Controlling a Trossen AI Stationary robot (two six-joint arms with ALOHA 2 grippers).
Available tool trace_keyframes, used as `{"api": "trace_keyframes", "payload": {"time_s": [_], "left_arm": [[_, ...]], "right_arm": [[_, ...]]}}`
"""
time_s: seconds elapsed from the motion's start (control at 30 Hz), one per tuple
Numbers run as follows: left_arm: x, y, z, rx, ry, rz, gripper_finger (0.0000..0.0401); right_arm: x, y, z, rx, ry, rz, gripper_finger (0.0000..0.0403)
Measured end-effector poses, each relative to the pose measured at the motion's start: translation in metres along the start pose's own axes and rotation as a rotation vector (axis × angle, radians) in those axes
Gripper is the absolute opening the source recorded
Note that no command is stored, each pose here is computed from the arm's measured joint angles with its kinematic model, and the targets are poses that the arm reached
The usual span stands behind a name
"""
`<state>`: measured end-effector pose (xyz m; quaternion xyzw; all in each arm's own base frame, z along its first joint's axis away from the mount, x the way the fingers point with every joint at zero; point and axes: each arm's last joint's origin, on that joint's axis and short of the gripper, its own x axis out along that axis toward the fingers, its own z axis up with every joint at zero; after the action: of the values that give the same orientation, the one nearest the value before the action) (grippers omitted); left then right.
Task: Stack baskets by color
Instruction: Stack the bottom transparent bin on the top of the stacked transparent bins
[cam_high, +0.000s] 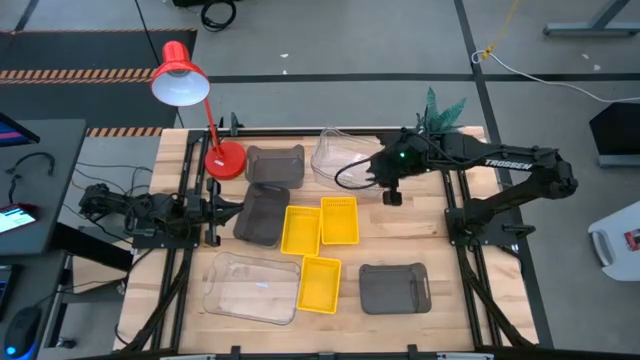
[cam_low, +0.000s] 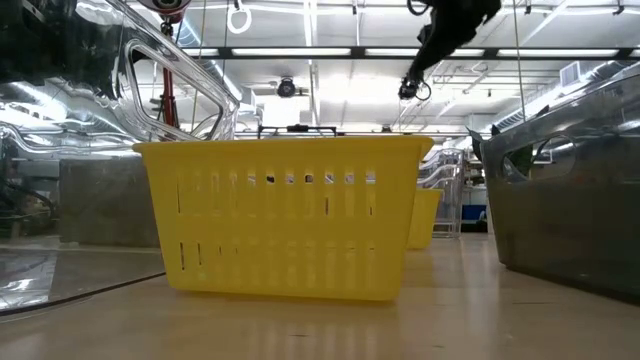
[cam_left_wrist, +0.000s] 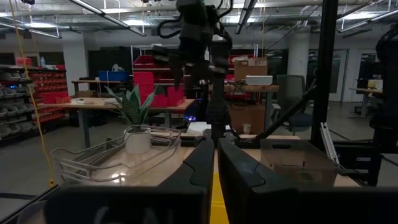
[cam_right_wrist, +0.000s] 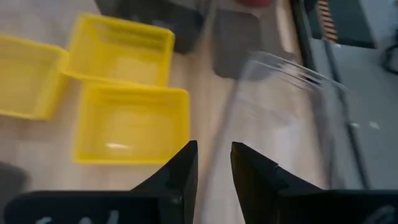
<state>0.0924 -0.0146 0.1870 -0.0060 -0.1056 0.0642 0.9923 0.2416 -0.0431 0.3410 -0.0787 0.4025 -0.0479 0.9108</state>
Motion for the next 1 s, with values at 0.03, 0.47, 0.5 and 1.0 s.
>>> {"api": "trace_keyframes", "payload": {"time_s": [0.03, 0.47, 0.5, 1.0], "left_arm": [[0.0, 0.0, 0.0, 0.0, 0.0, 0.0, 0.0032], [0.0, 0.0, 0.004, -0.446, -0.039, -0.011, 0.0028], [0.0, 0.0, 0.004, -0.471, -0.039, -0.011, 0.0028], [0.008, -0.006, 0.012, -0.663, 0.256, -0.035, 0.0013]], "right_arm": [[0.001, 0.004, 0.001, 0.015, -0.018, 0.015, 0.0099], [0.004, 0.057, -0.024, 0.05, -0.245, 0.066, 0.0071], [0.004, 0.06, -0.027, 0.049, -0.249, 0.069, 0.0071], [0.015, 0.081, -0.046, 0.045, -0.275, -0.012, 0.007]]}}
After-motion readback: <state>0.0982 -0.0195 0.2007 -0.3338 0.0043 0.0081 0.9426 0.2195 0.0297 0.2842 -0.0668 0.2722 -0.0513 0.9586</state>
